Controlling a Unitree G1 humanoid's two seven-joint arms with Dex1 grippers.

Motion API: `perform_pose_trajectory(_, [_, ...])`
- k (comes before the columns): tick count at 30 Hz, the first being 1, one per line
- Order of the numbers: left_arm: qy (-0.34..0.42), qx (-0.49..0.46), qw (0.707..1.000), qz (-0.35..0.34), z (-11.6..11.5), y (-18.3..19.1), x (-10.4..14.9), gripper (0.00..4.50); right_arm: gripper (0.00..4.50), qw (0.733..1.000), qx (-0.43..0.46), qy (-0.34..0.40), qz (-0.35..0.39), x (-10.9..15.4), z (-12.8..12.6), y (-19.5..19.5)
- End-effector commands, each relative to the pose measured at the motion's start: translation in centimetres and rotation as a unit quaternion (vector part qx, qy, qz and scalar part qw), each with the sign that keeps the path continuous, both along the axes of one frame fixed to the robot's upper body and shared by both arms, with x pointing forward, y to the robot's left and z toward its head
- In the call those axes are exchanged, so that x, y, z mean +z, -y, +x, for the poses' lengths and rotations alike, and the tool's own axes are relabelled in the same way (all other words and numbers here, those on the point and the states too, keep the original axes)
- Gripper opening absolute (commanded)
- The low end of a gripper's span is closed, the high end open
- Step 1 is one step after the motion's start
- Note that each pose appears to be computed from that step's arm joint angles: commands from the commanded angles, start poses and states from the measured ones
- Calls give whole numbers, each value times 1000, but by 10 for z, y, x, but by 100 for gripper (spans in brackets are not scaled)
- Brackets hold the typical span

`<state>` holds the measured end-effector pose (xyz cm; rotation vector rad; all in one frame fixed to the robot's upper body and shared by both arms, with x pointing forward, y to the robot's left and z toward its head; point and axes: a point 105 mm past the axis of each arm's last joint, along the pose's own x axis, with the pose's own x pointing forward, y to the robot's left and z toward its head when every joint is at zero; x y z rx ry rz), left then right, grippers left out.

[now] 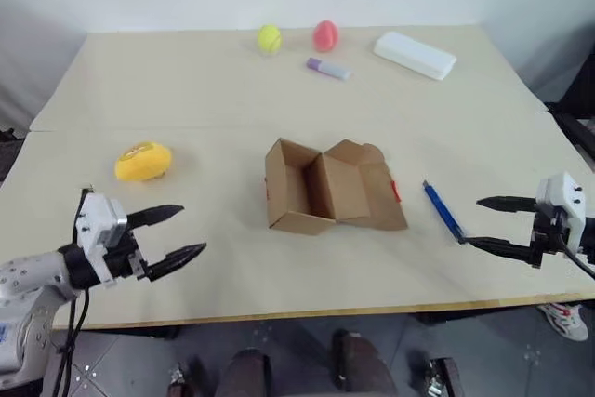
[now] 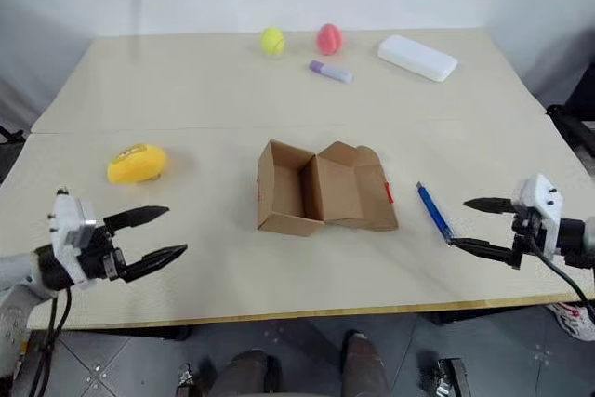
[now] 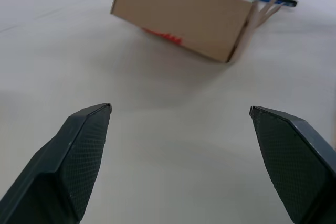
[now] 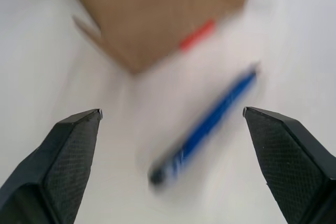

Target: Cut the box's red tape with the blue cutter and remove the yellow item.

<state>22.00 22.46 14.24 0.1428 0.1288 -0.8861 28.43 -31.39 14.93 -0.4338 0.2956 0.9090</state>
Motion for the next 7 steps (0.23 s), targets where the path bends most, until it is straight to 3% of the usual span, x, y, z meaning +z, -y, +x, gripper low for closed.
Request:
perform_pose_trajectory(1, [4, 8, 1000, 12, -15, 0, -3, 448, 450, 1000, -9, 25, -12, 11, 5, 8])
perform_pose_trajectory(7, [4, -4, 1000, 13, -16, -10, -9, 448, 450, 999, -4, 35, -6, 12, 3, 4])
